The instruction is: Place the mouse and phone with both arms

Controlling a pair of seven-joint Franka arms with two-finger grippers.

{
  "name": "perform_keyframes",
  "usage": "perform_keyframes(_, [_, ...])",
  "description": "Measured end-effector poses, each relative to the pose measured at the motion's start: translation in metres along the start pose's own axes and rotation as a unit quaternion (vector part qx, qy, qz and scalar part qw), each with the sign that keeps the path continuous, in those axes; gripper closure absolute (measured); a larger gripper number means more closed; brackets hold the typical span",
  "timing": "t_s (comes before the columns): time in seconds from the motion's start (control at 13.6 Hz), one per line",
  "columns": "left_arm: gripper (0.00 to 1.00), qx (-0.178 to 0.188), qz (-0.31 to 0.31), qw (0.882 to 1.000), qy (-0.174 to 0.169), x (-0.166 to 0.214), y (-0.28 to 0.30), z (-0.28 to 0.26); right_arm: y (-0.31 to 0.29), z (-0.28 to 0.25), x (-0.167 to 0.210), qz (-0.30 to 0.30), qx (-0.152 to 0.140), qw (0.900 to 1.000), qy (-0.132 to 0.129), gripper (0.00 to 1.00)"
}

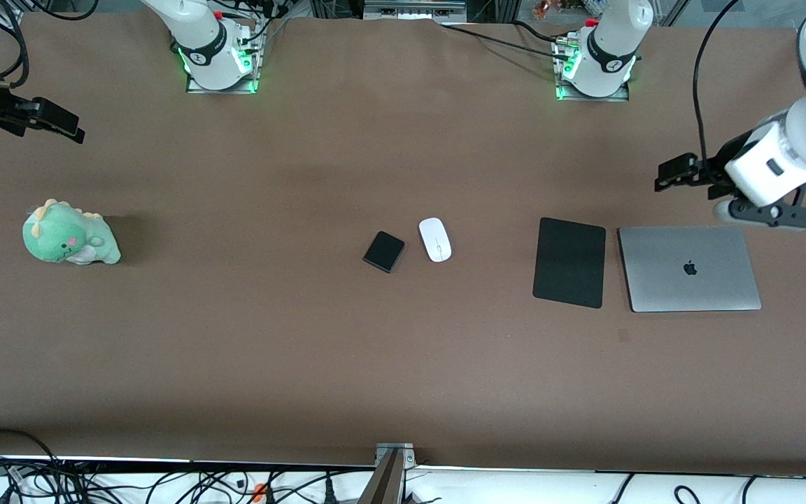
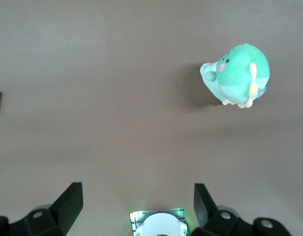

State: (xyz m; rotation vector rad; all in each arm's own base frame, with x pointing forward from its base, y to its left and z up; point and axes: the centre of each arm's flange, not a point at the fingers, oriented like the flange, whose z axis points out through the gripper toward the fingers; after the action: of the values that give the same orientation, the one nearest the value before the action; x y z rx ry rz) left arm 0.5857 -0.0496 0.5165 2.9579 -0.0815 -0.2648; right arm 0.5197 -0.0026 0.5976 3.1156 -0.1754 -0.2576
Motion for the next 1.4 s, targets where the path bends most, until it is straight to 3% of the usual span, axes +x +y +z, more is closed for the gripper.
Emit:
perform_keyframes(0.15, [0.0, -0.026, -0.009, 1.0, 0.01, 0.034, -0.004, 0.044, -0.015, 0.019, 0.011, -0.01, -0.001, 1.0, -0.021, 0.0])
perform_keyframes(0.44, [0.0, -0.044, -0.055, 0.997, 0.024, 0.079, 0.022, 0.126, -0.052, 0.085, 0.056, -0.02, 0.039, 0.997, -0.057, 0.0])
perform_keyframes(0.73, [0.0, -0.039, -0.133, 0.99, 0.03, 0.095, 0.099, 0.214, -0.104, 0.149, 0.093, 0.019, 0.028, 0.998, -0.055, 0.0])
perform_keyframes(1.03, [0.0, -0.046, -0.198, 0.977, 0.058, 0.091, 0.183, 0.28, -0.162, 0.182, 0.098, 0.06, 0.015, 0.997, -0.044, 0.0])
perform_keyframes(1.25, [0.0, -0.045, -0.209, 0.975, 0.065, 0.082, 0.221, 0.325, -0.179, 0.201, 0.104, 0.09, 0.012, 0.995, -0.035, 0.0])
perform_keyframes(1.4, [0.0, -0.022, -0.179, 0.981, 0.069, 0.069, 0.249, 0.349, -0.183, 0.213, 0.11, 0.1, 0.011, 0.994, -0.033, 0.0])
